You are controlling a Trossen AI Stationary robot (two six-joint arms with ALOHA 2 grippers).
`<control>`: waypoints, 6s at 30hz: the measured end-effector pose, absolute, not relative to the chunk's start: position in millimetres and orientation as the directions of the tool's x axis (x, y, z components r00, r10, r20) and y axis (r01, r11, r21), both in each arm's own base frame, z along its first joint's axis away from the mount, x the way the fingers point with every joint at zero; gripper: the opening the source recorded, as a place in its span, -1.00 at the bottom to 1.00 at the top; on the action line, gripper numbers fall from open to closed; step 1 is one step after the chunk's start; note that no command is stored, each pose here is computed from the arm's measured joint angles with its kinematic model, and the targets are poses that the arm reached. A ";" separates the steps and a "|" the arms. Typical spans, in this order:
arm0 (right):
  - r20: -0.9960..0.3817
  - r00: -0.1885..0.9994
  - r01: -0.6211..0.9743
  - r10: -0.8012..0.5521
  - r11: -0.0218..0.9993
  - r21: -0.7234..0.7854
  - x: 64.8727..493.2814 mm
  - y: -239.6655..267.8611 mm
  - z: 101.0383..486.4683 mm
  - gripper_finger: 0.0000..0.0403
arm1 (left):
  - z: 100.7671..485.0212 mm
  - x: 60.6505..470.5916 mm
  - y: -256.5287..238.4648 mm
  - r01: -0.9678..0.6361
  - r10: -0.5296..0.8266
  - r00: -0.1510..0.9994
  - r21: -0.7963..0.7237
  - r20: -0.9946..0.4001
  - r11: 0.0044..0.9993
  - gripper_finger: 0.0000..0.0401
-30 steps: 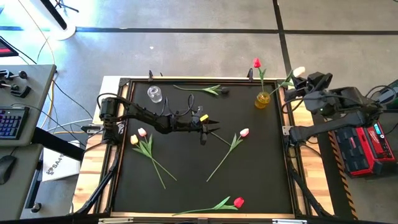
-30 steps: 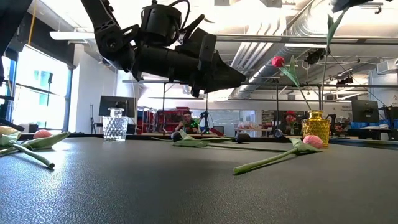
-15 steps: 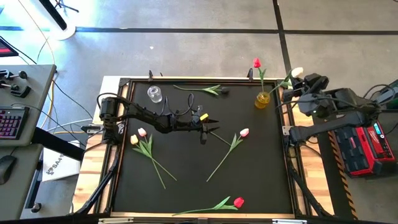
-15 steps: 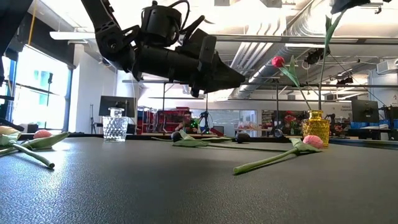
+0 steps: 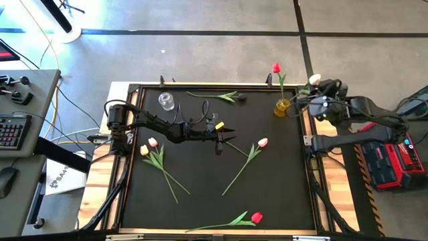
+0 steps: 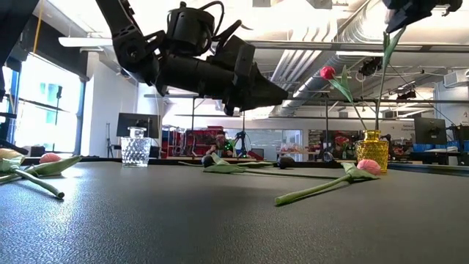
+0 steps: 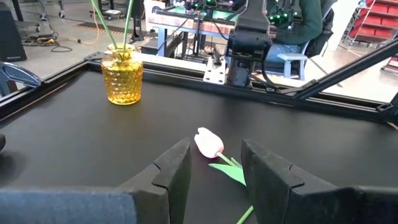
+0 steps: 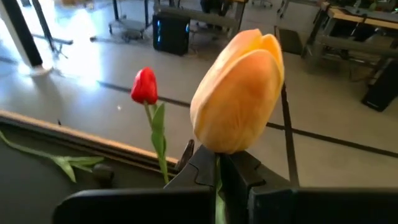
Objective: Sort flowers into vase by color
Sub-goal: Put the right orange flower into the yellow flower vase, then put the red flower into the yellow flower vase
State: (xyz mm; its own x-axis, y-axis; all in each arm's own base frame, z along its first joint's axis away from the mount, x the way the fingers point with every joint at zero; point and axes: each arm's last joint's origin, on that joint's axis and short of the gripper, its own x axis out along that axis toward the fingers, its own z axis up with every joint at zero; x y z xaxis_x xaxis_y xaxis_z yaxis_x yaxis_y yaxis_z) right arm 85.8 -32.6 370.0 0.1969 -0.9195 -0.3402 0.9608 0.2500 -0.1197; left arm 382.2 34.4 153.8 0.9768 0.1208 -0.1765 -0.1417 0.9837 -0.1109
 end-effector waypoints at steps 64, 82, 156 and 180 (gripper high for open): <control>-0.681 0.426 0.861 -0.595 0.497 0.104 134.6 -36.4 302.8 -0.07 | 143.4 380.0 29.6 -0.067 0.033 0.958 -0.109 -0.286 0.992 -0.36; -0.650 0.705 0.602 -0.285 0.725 0.335 185.0 3.3 218.8 -0.07 | 145.1 380.3 -27.8 -0.102 0.054 0.961 -0.164 -0.271 0.981 -0.36; -0.581 0.781 0.405 -0.230 0.894 0.190 236.5 95.6 156.2 -0.07 | 126.9 438.2 -212.9 0.101 -0.135 0.879 -0.097 -0.458 0.990 -0.36; -0.652 0.741 0.459 -0.160 0.829 0.319 231.4 95.7 153.5 -0.07 | 143.3 427.4 -268.7 0.235 -0.256 0.798 -0.109 -0.546 0.966 -0.36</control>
State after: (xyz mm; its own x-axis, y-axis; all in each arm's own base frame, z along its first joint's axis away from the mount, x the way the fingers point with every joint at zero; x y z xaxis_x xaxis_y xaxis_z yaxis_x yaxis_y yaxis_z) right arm 231.4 95.7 153.5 0.7413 -0.1597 -0.6520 0.4592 0.8291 0.3190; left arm 427.4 -268.7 143.3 0.7980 -0.2555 -0.5459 0.2348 0.9659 -0.1089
